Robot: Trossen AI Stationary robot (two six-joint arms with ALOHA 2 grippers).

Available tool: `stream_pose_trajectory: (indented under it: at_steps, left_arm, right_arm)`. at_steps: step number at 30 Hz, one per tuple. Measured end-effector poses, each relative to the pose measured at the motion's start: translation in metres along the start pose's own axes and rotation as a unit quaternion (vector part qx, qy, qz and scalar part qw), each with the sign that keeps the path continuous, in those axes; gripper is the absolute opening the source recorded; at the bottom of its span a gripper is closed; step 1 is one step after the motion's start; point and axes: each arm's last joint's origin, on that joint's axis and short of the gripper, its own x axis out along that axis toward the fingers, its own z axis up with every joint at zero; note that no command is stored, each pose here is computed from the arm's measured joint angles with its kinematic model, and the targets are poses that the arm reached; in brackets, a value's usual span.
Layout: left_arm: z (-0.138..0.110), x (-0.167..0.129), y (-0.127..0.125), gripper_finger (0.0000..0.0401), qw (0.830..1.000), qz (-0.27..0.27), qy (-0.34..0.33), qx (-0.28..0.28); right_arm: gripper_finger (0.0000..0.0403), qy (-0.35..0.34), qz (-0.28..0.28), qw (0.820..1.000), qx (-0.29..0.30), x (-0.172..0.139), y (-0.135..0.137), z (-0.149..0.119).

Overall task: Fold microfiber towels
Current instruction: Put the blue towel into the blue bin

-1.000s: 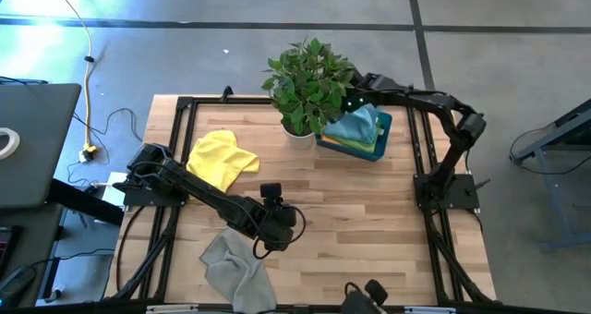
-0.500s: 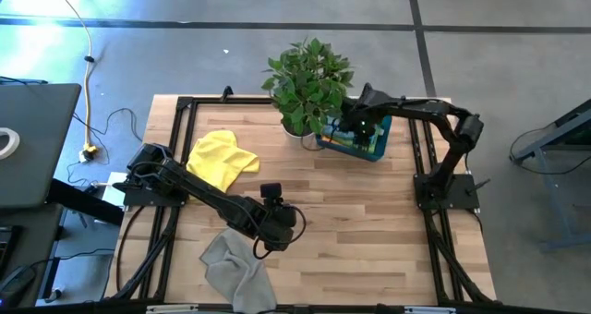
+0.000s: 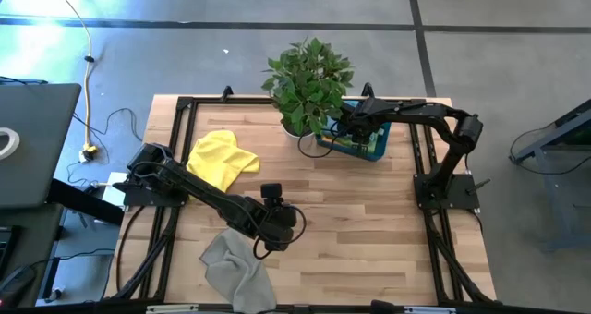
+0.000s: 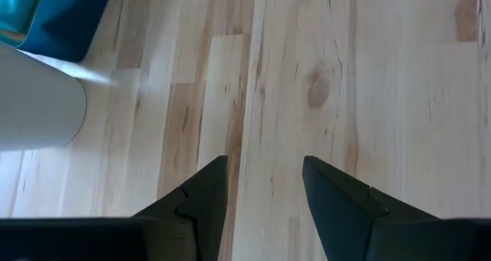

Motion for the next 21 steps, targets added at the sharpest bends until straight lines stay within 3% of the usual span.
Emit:
stream_pose_trajectory:
  at_steps: [4, 10, 21]
  left_arm:
    - [0.000, 0.000, 0.000, 0.0158, 1.000, 0.000, -0.001, -0.001]
    - [0.000, 0.000, 0.000, 0.0158, 1.000, 0.000, -0.001, -0.007]
    - [0.000, 0.000, 0.000, 0.0158, 1.000, 0.003, -0.002, -0.008]
  right_arm:
    - [0.0098, -0.004, 0.008, 1.000, 0.001, 0.000, 0.000, 0.000]
    - [0.0012, -0.014, 0.044, 0.999, 0.014, 0.000, 0.002, 0.001]
    - [0.0005, 0.021, 0.093, 0.994, 0.045, -0.018, 0.016, 0.001]
